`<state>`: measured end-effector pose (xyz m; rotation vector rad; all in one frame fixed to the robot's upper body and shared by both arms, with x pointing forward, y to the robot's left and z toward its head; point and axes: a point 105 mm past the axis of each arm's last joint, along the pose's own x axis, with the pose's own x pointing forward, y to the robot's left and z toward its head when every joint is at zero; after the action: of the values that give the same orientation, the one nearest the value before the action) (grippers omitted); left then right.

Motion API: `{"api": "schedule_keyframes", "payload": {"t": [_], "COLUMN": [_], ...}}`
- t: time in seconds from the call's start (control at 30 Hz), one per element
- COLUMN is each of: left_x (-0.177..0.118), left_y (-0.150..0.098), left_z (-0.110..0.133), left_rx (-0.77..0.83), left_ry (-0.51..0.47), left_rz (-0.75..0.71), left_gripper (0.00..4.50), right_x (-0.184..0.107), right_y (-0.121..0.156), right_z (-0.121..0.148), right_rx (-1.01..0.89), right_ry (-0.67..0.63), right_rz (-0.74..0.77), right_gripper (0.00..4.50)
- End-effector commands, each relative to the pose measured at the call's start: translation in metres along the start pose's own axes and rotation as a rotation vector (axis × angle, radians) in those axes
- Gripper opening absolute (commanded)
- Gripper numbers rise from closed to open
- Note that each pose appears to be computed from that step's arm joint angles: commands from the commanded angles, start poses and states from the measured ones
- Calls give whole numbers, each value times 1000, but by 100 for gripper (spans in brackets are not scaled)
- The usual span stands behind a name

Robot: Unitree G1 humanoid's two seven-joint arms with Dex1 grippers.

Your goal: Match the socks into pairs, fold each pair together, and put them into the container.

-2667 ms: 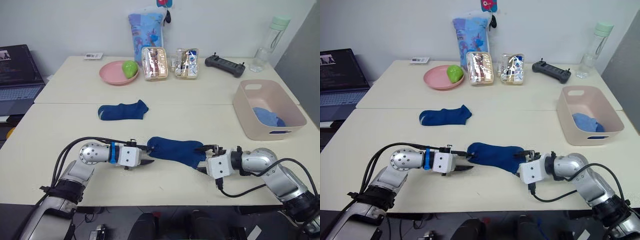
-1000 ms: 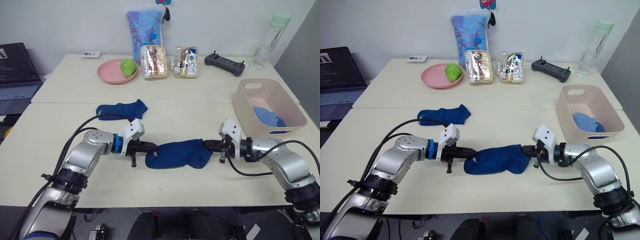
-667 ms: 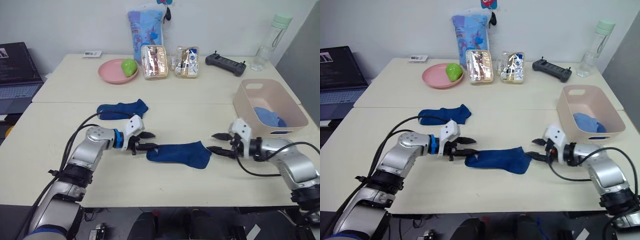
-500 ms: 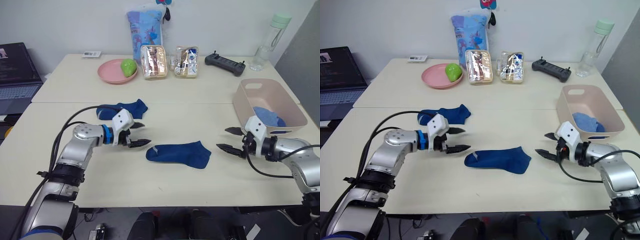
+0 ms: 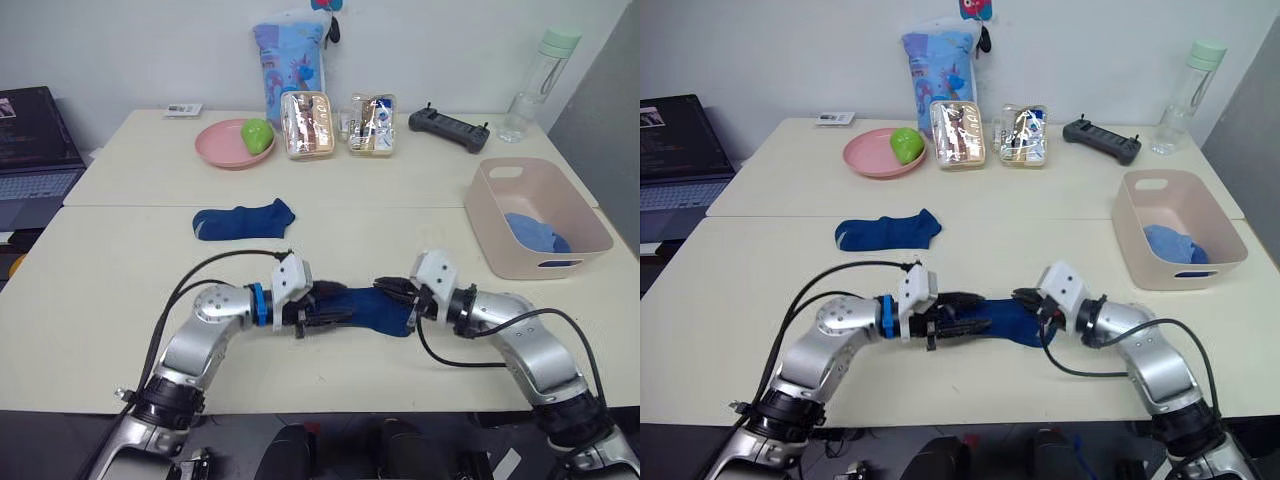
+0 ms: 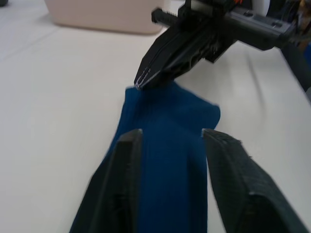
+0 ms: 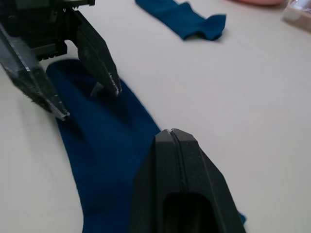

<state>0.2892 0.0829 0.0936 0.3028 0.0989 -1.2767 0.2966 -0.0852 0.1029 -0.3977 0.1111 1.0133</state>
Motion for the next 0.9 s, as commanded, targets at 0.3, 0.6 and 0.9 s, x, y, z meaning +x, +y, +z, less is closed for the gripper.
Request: {"api": "schedule_keyframes", "payload": {"t": [0.3, 0.6, 0.9], "left_x": [-48, -65, -82], "left_y": [15, 24, 43], "left_z": [-40, -31, -6], "left_rx": [-9, -75, -231], "left_ry": [182, 126, 7], "left_rz": [69, 96, 209], "left_gripper": [2, 2, 153], "right_x": [-32, -59, -66], "right_y": [-7, -12, -29], "right_z": [-35, -20, -22], "right_rx": [-46, 27, 128], "right_ry": [118, 57, 54], "right_rz": [-6, -3, -130], "right_gripper": [0, 0, 241]}}
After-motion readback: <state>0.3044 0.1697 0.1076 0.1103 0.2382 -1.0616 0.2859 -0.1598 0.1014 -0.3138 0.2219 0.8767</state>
